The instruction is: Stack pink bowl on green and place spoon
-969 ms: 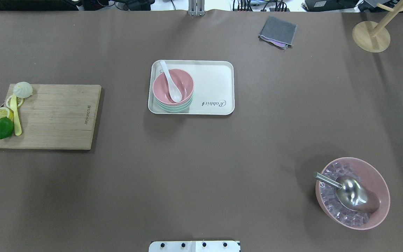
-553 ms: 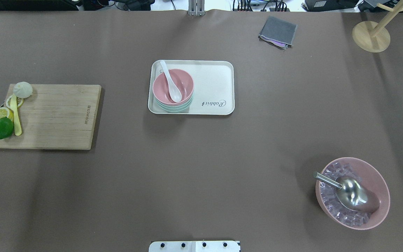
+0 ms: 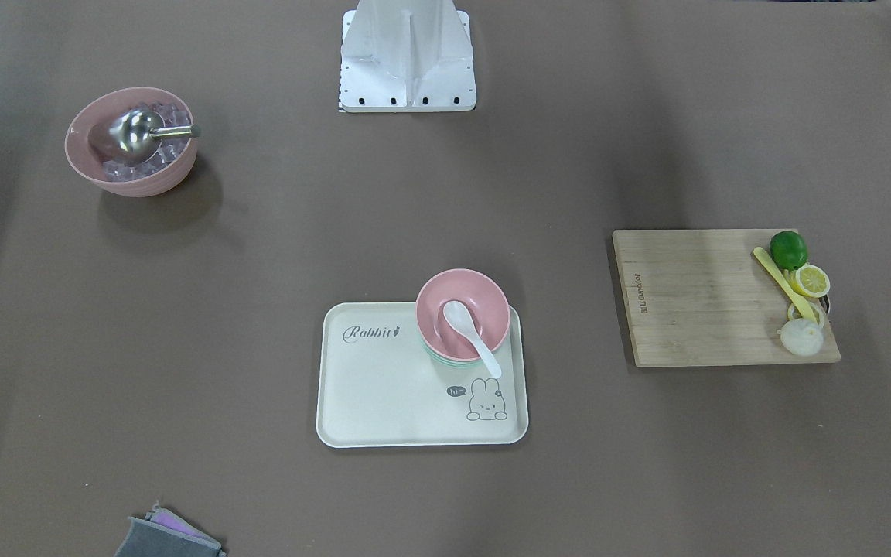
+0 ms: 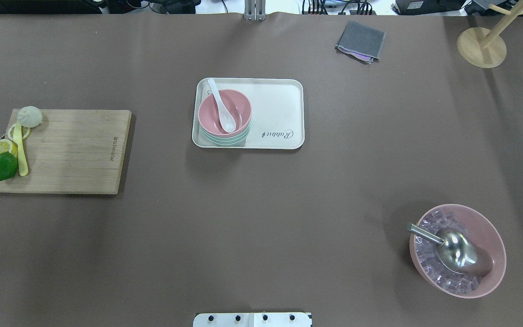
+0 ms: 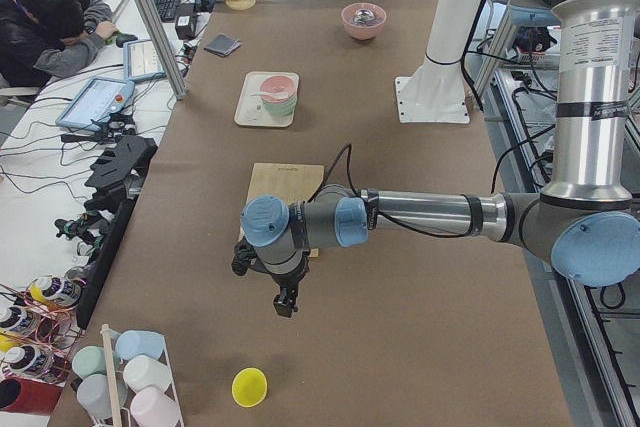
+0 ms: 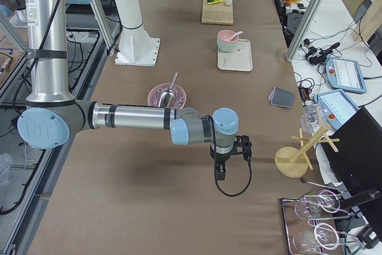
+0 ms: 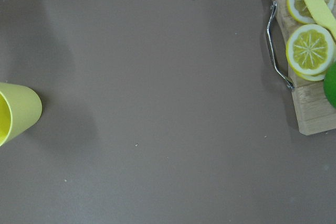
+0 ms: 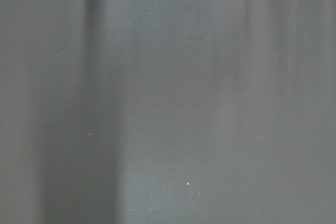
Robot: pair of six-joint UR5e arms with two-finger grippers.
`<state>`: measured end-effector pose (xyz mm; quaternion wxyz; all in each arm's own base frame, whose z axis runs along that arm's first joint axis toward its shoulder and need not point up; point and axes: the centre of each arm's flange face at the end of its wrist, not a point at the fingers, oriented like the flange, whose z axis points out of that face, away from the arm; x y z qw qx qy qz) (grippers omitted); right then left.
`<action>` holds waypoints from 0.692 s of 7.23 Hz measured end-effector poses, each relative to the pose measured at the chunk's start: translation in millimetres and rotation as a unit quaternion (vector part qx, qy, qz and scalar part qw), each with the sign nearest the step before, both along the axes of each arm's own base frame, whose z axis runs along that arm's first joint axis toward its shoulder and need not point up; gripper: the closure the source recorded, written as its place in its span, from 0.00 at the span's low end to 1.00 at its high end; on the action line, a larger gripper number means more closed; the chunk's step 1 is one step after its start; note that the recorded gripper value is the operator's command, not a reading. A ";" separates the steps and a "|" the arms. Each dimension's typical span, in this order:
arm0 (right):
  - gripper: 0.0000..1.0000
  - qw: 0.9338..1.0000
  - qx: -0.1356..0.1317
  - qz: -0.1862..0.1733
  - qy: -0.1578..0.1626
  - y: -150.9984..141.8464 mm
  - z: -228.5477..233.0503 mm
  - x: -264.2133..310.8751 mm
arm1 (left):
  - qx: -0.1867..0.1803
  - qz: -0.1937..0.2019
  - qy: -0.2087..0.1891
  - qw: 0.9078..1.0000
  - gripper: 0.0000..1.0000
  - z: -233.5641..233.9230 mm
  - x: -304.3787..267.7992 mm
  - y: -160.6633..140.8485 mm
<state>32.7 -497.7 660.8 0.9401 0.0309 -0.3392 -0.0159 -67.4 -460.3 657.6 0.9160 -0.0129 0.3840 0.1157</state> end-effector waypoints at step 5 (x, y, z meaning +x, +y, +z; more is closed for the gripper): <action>0.00 1.000 0.002 -0.001 0.000 -0.1 -0.2 -1.0 | 0.020 0.000 -0.001 1.000 0.00 -17.5 -3.1 -3.1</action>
